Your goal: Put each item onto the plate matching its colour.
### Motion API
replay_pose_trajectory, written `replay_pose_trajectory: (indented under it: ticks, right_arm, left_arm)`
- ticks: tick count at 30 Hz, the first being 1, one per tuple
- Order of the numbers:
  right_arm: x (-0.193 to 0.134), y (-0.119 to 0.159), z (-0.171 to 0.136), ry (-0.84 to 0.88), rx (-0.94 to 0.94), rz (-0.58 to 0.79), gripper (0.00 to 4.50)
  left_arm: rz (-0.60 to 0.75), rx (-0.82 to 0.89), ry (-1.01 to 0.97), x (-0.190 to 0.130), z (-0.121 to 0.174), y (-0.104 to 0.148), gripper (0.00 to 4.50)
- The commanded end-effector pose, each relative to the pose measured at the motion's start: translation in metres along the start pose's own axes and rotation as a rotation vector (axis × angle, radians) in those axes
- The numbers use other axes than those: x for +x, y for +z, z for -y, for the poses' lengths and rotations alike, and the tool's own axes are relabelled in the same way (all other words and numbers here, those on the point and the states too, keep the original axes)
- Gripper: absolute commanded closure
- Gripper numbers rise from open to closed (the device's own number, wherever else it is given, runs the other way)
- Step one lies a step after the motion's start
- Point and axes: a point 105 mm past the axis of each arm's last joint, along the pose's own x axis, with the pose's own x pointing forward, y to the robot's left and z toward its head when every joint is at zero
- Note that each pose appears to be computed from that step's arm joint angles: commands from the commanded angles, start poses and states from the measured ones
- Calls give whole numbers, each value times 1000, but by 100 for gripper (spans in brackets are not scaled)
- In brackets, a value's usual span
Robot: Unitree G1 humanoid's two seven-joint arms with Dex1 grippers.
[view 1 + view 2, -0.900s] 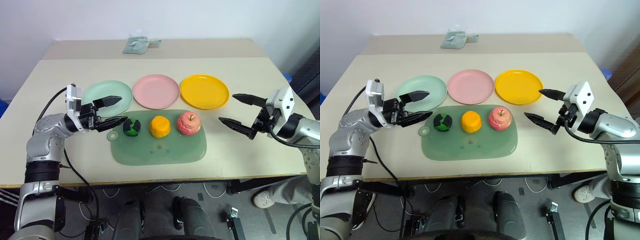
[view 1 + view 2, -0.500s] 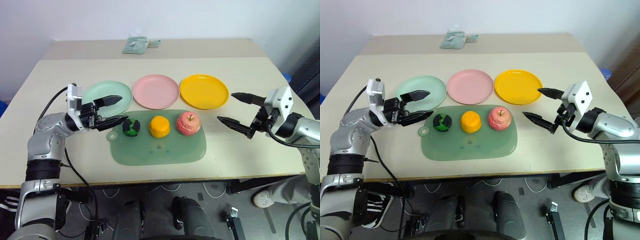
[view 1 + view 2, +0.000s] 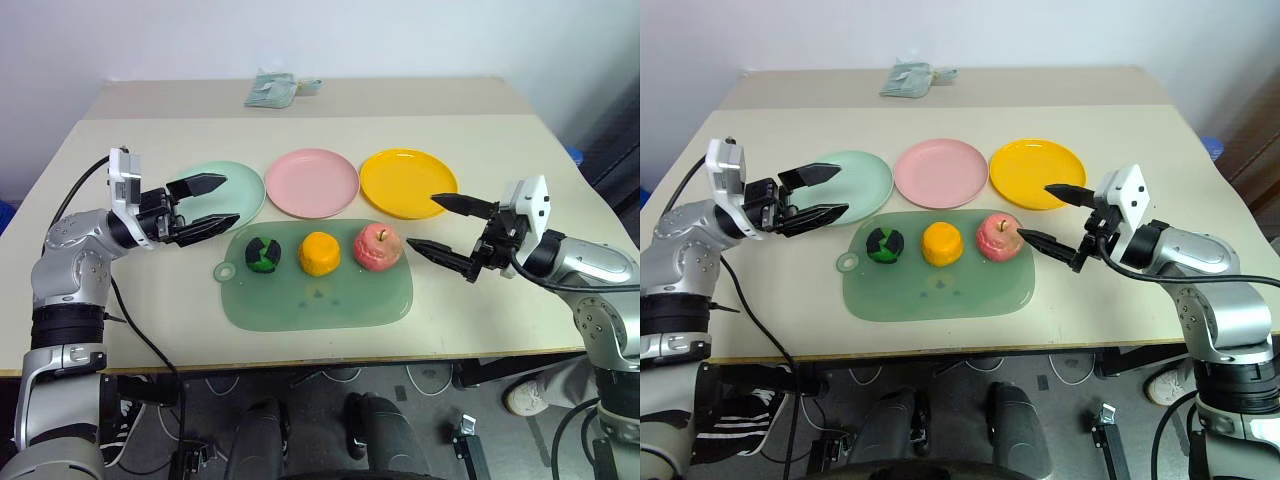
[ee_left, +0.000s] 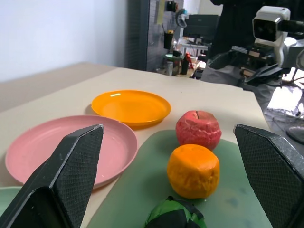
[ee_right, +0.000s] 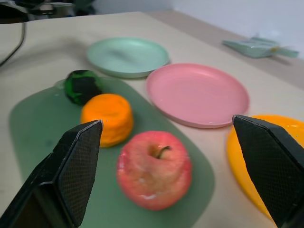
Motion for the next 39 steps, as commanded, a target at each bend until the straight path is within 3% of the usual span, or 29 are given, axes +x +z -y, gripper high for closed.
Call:
replay_pose_trajectory:
  ticks: [1,7,16,33,39]
  right_arm:
    - [3,16,-7,34,-38,13,4]
    - [8,9,-25,133,-60,-110,4]
    - [15,12,-35,154,-59,-170,4]
    - [17,35,-40,140,-80,-81,4]
    - [18,36,-39,135,-89,-79,4]
  left_arm:
    - [-37,11,26,-7,-3,8,0]
    - [-166,5,54,-18,-4,-7,0]
    - [-225,1,7,10,9,-38,0]
    - [-336,67,-44,38,16,-87,0]
    - [-311,86,-23,45,12,-93,0]
